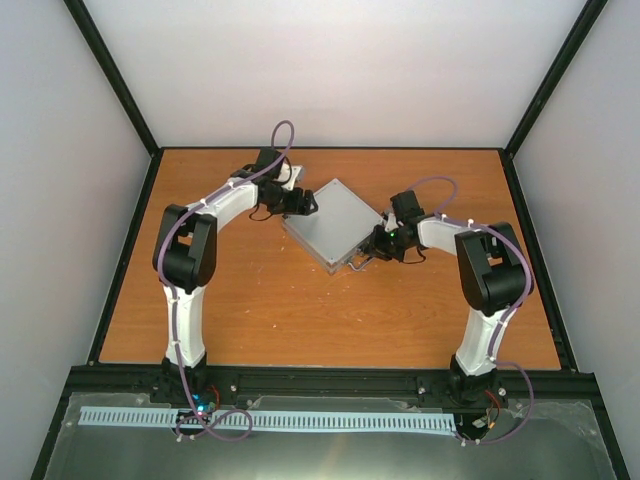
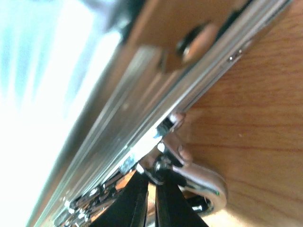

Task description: Pack up texas hold em set

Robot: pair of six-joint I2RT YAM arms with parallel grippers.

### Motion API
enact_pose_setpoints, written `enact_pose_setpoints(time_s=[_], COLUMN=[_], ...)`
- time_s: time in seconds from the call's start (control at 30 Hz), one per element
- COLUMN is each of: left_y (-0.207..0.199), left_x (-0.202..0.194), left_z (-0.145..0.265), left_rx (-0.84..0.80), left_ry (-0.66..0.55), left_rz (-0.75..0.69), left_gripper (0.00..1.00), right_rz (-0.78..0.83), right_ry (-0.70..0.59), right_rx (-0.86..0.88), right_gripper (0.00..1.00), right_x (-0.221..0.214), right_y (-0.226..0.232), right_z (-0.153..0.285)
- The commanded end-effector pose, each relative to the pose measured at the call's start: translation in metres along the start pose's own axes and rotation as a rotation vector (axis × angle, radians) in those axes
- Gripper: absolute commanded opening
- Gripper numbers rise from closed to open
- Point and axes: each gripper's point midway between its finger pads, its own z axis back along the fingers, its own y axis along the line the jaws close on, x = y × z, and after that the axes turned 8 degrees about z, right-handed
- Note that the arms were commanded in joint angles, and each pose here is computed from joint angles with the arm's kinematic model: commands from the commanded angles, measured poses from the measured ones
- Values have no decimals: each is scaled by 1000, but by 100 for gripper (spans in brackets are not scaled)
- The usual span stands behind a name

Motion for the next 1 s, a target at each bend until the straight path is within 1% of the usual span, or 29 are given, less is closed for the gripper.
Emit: enact_pose_setpoints(time_s=[0.0, 0.1, 0.27, 0.47, 0.97], left_y=[-12, -13, -13, -13, -13], left_x=[-20, -19, -19, -21, -21], left_z=[7, 9, 10, 11, 10], left_rx=[-34, -35, -34, -33, -34], left_ry=[64, 59, 56, 55, 59], left_rz=[37, 35, 30, 32, 32], left_gripper=[84, 84, 84, 83, 82], right_rz=[35, 47, 42, 19, 9], right_ry=[-26, -58, -57, -9, 40], right_rx=[-52, -50, -48, -34, -45], right_gripper=[9, 10, 10, 9, 9], right_x=[-3, 3, 1, -13, -20], right_y=[8, 16, 18, 14, 2], right_z=[19, 30, 34, 22, -1])
